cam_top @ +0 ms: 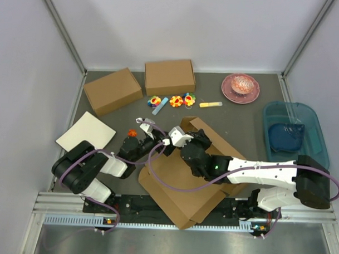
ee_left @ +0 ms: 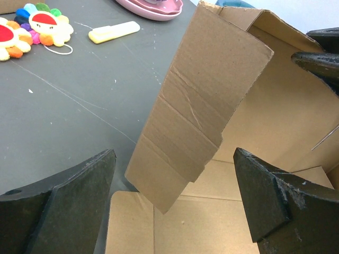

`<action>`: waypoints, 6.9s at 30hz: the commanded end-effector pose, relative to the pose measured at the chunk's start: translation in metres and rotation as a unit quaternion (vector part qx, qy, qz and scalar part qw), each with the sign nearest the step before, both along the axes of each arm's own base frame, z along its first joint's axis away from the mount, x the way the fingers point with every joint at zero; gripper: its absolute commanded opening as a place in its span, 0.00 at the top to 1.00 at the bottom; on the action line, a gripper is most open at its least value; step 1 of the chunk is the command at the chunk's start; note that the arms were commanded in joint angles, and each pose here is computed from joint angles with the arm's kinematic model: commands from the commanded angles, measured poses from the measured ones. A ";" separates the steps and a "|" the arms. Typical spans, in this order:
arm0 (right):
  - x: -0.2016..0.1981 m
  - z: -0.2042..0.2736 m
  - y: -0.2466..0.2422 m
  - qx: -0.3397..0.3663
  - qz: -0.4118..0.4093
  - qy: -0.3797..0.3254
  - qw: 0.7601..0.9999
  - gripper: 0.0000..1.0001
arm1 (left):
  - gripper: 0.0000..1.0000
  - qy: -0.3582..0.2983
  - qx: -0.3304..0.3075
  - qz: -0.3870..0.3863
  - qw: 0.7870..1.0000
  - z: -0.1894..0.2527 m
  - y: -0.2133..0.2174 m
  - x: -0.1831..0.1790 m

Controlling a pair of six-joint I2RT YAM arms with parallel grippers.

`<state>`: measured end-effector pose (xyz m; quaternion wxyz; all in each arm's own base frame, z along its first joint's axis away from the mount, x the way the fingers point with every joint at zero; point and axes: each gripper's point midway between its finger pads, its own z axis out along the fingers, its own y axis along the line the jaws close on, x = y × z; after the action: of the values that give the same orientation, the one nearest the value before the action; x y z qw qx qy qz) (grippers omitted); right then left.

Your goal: Fold the paper box

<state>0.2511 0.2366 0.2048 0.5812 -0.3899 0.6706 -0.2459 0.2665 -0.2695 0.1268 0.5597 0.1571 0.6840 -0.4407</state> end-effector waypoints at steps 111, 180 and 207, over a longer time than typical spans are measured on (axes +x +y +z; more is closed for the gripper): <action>-0.033 -0.032 0.053 -0.044 0.078 0.031 0.996 1.00 | 0.31 -0.112 -0.037 -0.027 0.993 0.048 -0.062 0.036; -0.030 0.020 -0.126 0.372 -0.189 0.025 0.908 0.19 | 1.00 0.154 0.283 0.254 0.912 -0.033 0.069 0.016; -0.005 0.001 -0.088 0.270 -0.163 0.062 0.947 0.51 | 1.00 0.137 0.260 0.238 0.926 -0.028 0.076 0.002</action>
<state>0.2385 0.1386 0.1994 0.5701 -0.1271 0.8000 -0.1372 0.2815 -0.2039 0.1154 0.5120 0.0519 0.8470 -0.1330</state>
